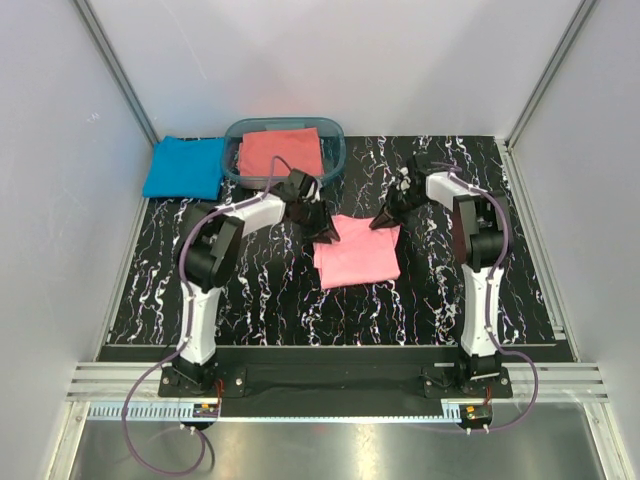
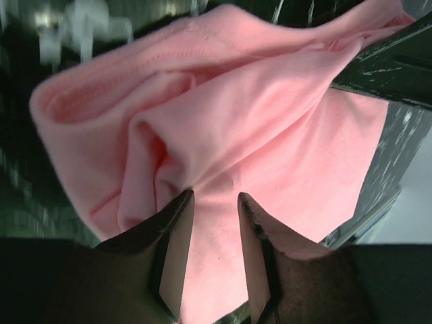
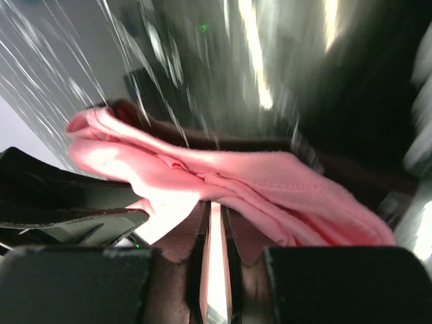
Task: Fold and stack the t-shirts
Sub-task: Fold the tshirt
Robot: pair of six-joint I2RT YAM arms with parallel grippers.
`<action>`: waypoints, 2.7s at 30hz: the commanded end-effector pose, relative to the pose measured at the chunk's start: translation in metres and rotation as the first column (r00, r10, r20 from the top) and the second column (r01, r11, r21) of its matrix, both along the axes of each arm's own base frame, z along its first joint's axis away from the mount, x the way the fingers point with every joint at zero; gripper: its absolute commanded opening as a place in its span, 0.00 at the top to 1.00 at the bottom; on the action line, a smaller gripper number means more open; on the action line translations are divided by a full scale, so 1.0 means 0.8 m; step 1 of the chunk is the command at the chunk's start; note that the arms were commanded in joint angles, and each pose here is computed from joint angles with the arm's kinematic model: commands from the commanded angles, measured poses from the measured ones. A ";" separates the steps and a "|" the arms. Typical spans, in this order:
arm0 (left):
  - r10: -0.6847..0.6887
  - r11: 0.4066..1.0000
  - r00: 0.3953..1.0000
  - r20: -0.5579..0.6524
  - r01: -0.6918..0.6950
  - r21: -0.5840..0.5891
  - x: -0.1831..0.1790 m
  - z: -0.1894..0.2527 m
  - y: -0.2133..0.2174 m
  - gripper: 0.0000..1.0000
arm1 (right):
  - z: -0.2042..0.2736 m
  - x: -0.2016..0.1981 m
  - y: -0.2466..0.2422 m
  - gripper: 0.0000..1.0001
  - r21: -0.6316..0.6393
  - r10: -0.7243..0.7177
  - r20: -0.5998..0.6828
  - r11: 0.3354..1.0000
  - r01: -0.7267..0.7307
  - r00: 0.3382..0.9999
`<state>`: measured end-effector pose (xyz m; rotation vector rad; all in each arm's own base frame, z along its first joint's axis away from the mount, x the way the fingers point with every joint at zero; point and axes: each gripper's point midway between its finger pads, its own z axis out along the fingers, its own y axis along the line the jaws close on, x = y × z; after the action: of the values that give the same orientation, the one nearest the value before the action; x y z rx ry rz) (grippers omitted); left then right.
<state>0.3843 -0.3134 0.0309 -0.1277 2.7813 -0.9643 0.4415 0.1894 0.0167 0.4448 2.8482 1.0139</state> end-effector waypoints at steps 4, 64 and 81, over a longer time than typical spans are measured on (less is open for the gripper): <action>-0.082 0.987 0.992 -0.095 0.094 0.129 -0.124 -0.020 0.060 0.60 | 0.036 -0.095 0.011 0.81 -0.033 0.038 -0.032 0.999 -0.039 0.999; -0.224 0.975 0.947 0.229 0.213 0.070 -0.080 0.061 0.106 0.01 | 0.140 -0.215 -0.035 0.31 -0.240 0.173 0.121 0.960 -0.141 0.977; -0.173 0.985 0.967 0.186 0.173 0.013 -0.089 0.012 0.100 0.01 | 0.117 -0.229 -0.032 0.31 -0.212 0.180 0.124 0.966 -0.152 0.976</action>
<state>0.2984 -0.2304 0.0427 0.2020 2.6934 -0.9739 0.2535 0.1589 0.1054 0.1423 2.8963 0.6962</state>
